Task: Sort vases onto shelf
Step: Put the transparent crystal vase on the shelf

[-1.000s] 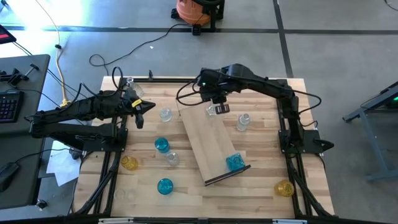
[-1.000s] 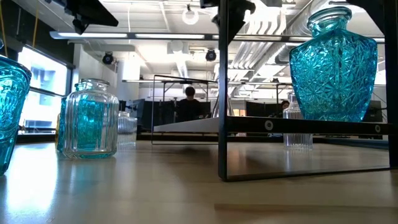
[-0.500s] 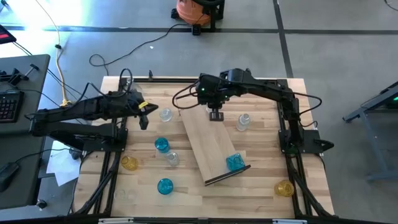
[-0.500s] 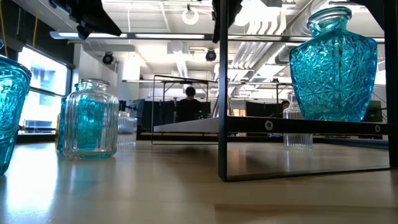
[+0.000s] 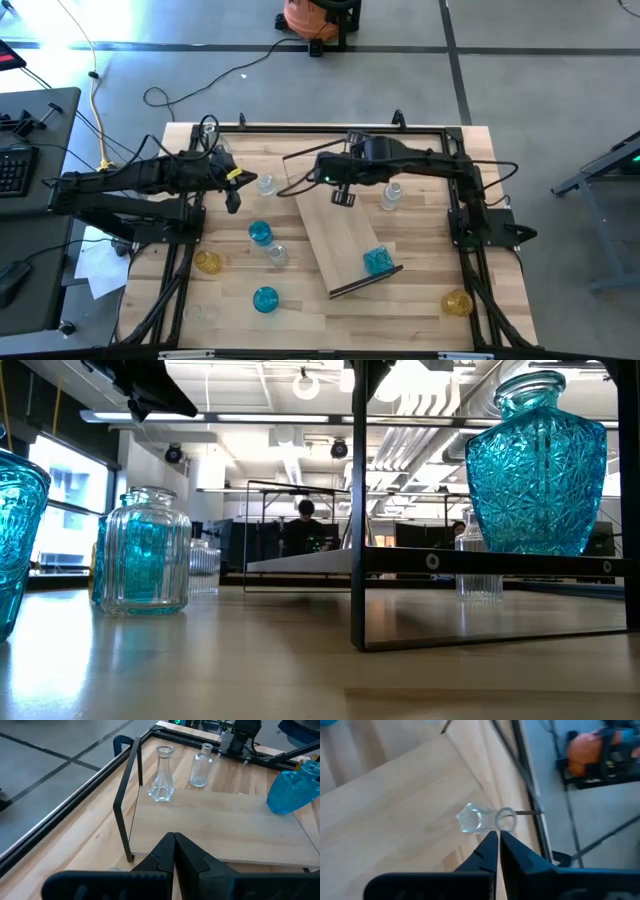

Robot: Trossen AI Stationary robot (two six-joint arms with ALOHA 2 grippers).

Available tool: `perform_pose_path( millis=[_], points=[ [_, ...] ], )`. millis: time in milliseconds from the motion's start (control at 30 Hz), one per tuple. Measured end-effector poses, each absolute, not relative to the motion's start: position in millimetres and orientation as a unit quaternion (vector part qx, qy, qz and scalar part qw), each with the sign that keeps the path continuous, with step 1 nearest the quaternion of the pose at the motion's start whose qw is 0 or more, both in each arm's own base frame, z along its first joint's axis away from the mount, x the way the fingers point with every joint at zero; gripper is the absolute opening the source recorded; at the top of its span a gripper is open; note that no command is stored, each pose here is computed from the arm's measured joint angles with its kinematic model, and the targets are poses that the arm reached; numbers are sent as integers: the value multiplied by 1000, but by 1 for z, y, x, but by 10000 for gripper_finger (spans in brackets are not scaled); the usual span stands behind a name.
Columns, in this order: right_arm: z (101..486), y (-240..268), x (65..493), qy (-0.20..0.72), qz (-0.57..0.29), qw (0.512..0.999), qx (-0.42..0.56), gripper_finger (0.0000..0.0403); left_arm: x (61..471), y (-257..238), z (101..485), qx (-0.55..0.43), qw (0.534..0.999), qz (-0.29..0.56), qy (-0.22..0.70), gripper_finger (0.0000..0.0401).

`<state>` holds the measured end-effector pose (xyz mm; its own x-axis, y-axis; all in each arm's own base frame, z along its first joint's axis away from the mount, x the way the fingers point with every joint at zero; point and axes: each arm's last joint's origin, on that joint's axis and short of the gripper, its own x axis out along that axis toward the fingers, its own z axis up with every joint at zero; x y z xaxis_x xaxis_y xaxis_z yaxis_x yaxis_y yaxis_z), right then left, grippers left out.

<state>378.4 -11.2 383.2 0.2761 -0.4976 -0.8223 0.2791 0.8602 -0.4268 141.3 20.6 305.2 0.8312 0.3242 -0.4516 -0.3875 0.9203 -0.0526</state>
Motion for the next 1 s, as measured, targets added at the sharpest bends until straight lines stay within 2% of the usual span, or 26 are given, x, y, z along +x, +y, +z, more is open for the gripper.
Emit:
perform_pose_path(
  millis=[233,467,600,767,1000],
  points=[
    [421,-17,345,499,-274,818,-79,0,144,20,310,-44,963,172,202,3],
    [482,-26,267,417,-299,858,-38,0,144,19,310,-38,967,153,202,3],
    [499,-24,224,384,-299,873,-29,0,145,19,313,-40,970,148,189,3],
    [473,-22,181,404,-294,866,-16,0,146,18,314,-45,973,132,185,3],
    [403,-21,161,324,-196,925,43,0,150,19,314,-56,973,134,178,3]
  ],
)
